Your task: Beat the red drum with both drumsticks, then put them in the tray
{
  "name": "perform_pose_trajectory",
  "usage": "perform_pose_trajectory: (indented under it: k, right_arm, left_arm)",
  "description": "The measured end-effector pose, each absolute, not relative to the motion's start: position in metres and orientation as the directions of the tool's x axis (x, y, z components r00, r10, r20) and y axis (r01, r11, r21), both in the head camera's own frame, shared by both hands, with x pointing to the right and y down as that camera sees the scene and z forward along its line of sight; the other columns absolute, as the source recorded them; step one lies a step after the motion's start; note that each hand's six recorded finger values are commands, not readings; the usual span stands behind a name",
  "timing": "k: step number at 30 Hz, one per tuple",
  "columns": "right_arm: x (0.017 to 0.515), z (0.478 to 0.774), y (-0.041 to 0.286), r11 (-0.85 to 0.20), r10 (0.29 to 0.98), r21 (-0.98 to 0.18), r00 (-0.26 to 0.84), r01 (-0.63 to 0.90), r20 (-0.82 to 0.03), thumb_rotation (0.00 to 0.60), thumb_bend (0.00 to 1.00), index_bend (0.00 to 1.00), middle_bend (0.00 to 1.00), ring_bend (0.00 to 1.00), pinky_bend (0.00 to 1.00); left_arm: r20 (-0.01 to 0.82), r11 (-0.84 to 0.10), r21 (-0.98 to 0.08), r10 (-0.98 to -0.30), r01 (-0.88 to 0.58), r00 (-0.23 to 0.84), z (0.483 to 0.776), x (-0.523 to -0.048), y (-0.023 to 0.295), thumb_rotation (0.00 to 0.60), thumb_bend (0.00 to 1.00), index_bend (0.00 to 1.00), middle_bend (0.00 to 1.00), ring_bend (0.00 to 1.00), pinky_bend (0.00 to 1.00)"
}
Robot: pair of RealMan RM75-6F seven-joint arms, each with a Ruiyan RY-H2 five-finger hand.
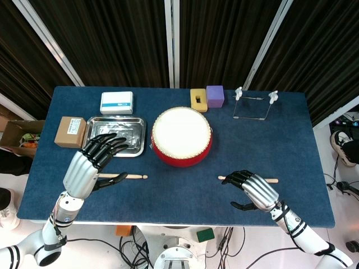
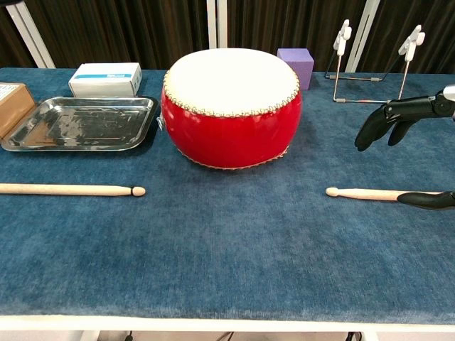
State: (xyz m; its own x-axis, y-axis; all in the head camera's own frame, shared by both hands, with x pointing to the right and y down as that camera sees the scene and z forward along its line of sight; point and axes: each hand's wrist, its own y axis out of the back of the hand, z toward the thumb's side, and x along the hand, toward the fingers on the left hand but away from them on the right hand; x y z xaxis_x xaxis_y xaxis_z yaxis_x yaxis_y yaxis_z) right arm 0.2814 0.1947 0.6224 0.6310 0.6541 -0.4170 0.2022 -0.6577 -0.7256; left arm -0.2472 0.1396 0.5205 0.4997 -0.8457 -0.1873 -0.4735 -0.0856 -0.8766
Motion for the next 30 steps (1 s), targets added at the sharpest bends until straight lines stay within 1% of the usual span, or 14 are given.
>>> perform_pose_trajectory:
  k: [6,10,13,16,18,20,23,26,30]
  right_arm:
    - [0.292,0.617,0.191,-0.631,0.689,-0.741,0.604,0.23,-0.4,0.6,0.21,0.34,0.35,0.25,0.36]
    - [0.307,0.606,0.186,-0.586,0.734,-0.768,0.57,0.257,-0.369,0.6,0.21,0.34,0.35,0.25,0.36]
    - [0.327,0.593,0.182,-0.533,0.782,-0.8,0.522,0.276,-0.341,0.6,0.22,0.35,0.35,0.25,0.36]
    - [0.354,0.574,0.179,-0.472,0.833,-0.836,0.454,0.28,-0.318,0.6,0.22,0.35,0.34,0.25,0.36]
    - [0.368,0.562,0.178,-0.44,0.856,-0.855,0.417,0.276,-0.306,0.6,0.22,0.35,0.34,0.25,0.36]
    - [0.376,0.555,0.178,-0.422,0.869,-0.866,0.392,0.27,-0.301,0.6,0.22,0.35,0.34,0.25,0.36]
    - [0.378,0.552,0.177,-0.415,0.874,-0.869,0.381,0.269,-0.3,0.6,0.22,0.35,0.34,0.25,0.36]
    - [0.376,0.555,0.178,-0.426,0.869,-0.864,0.386,0.269,-0.309,0.6,0.22,0.35,0.34,0.25,0.36]
    - [0.375,0.559,0.179,-0.435,0.867,-0.858,0.384,0.273,-0.317,0.6,0.22,0.35,0.34,0.25,0.36]
  left_arm:
    - [-0.147,-0.104,-0.885,-0.863,-0.454,0.484,0.53,-0.254,0.139,0.6,0.07,0.24,0.23,0.18,0.27]
    - [-0.085,-0.131,-0.901,-0.882,-0.414,0.464,0.543,-0.264,0.141,0.6,0.07,0.25,0.23,0.18,0.27]
    - [-0.015,-0.161,-0.918,-0.899,-0.362,0.438,0.557,-0.277,0.144,0.6,0.08,0.29,0.25,0.2,0.27]
    - [0.073,-0.209,-0.933,-0.907,-0.293,0.414,0.577,-0.29,0.15,0.6,0.15,0.37,0.32,0.25,0.29]
    - [0.139,-0.257,-0.934,-0.9,-0.247,0.414,0.592,-0.293,0.156,0.6,0.18,0.39,0.34,0.26,0.3]
    - [0.211,-0.309,-0.933,-0.884,-0.184,0.417,0.607,-0.293,0.162,0.6,0.19,0.38,0.34,0.27,0.3]
    - [0.306,-0.368,-0.927,-0.858,-0.077,0.412,0.629,-0.292,0.169,0.6,0.2,0.38,0.36,0.3,0.31]
    - [0.396,-0.42,-0.907,-0.834,0.023,0.384,0.653,-0.292,0.176,0.6,0.2,0.38,0.37,0.31,0.33]
    - [0.472,-0.464,-0.879,-0.82,0.106,0.324,0.674,-0.297,0.183,0.6,0.19,0.4,0.37,0.32,0.35]
